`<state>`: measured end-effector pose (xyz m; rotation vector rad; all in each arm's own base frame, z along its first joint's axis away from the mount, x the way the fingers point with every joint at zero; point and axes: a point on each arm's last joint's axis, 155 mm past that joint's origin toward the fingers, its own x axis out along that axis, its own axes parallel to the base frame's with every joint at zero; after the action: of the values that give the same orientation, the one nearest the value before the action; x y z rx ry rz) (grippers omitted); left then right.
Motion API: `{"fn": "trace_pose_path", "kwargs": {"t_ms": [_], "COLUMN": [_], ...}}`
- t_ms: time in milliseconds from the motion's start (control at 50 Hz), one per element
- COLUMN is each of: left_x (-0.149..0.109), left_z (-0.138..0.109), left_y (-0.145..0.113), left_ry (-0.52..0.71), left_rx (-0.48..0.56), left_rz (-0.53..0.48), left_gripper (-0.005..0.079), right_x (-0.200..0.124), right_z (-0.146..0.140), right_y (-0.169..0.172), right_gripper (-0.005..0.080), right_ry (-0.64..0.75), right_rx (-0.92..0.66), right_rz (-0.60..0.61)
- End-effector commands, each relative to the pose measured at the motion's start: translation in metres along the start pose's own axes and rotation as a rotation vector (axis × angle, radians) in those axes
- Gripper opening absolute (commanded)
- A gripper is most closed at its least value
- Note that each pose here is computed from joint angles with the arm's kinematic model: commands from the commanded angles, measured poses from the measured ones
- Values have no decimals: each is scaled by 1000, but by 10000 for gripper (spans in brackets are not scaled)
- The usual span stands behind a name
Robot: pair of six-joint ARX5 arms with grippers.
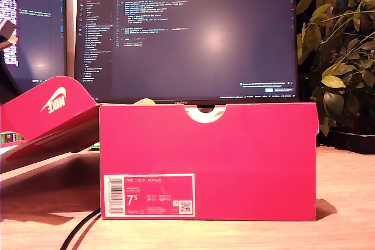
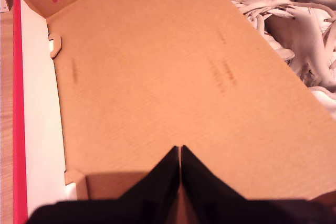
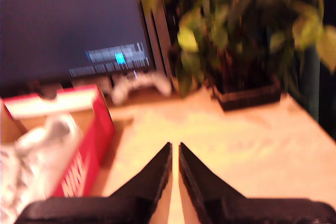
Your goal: Pack the white shoes by picking the first shoe and placing it inside the red shoebox, left side, then picking and rotating the second shoe and placing it in the shoebox
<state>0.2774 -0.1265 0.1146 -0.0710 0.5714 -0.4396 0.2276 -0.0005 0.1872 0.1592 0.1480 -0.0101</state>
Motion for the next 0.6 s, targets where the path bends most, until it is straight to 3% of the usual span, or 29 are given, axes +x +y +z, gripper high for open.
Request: {"fn": "trace_pose_path", "kwargs": {"t_ms": [0, 160, 580], "left_x": [2, 2, 2], "left_z": [-11, -11, -11], "left_y": [2, 2, 2], "left_ry": [22, 22, 22], "left_rx": [-7, -7, -7], "left_rz": [4, 4, 4], "left_gripper": [-18, -18, -18], "right_x": [2, 3, 16], "right_z": [-2, 0, -31], "right_y": [0, -2, -8], "right_gripper": [-13, -13, -13], "right_ry": [-11, -22, 21], "right_rx": [2, -39, -235], "right_rz": [2, -7, -11]}}
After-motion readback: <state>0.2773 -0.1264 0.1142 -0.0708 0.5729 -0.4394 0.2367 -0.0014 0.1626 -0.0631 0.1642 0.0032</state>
